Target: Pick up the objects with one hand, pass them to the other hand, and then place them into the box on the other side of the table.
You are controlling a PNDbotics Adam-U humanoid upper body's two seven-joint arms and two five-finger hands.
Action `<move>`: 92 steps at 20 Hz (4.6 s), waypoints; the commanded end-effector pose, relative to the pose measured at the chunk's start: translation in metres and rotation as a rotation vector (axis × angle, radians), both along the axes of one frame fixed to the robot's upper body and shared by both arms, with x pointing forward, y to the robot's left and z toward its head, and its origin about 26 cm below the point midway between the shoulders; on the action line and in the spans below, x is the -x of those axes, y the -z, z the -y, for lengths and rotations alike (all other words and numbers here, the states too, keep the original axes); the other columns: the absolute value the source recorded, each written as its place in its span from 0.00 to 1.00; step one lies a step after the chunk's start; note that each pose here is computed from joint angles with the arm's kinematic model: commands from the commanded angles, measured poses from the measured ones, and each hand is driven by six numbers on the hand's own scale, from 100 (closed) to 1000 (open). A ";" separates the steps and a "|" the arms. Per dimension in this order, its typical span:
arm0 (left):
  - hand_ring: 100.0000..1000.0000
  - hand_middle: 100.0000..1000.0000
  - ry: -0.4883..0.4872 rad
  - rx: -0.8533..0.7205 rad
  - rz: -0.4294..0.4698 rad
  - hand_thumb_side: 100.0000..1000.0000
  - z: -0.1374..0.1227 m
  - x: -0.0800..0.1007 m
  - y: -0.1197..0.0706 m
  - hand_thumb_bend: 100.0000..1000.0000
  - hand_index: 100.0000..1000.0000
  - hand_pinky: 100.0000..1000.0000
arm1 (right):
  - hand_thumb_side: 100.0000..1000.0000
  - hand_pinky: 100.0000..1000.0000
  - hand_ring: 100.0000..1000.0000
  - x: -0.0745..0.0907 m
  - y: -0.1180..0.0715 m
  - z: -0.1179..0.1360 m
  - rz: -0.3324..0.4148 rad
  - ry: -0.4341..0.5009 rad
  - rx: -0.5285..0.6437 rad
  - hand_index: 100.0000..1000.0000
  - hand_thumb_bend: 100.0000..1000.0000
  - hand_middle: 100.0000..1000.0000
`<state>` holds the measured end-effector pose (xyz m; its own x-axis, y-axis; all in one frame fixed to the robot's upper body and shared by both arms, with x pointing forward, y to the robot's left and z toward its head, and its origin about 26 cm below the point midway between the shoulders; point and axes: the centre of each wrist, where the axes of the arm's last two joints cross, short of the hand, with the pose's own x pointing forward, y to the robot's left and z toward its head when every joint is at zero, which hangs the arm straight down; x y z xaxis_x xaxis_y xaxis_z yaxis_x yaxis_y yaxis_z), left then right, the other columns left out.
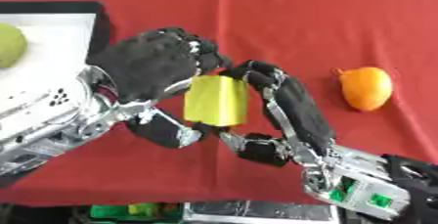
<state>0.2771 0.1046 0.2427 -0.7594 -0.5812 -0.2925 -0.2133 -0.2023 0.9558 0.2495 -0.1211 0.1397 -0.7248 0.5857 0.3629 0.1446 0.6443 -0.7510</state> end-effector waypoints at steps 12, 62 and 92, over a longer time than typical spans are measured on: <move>0.61 0.49 0.023 0.071 0.008 0.19 0.003 0.000 -0.003 0.00 0.64 0.74 | 0.00 0.05 0.55 0.003 -0.004 0.002 0.025 -0.030 0.002 0.48 0.00 0.36; 0.45 0.28 -0.054 0.183 0.051 0.16 -0.042 -0.010 -0.015 0.00 0.35 0.62 | 0.45 0.48 0.83 0.001 -0.001 0.010 0.079 0.244 0.202 0.91 0.29 0.72; 0.42 0.27 -0.422 0.472 0.270 0.20 -0.131 -0.021 -0.053 0.00 0.35 0.61 | 0.32 0.48 0.83 0.002 0.009 0.023 0.136 0.316 0.151 0.90 0.29 0.71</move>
<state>0.3002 0.2279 0.2813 -0.4139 -0.9079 -0.0660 -0.4052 0.1188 0.9065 0.2445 -0.1380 0.1252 -0.5550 0.8092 0.1929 0.3671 0.4463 -0.8161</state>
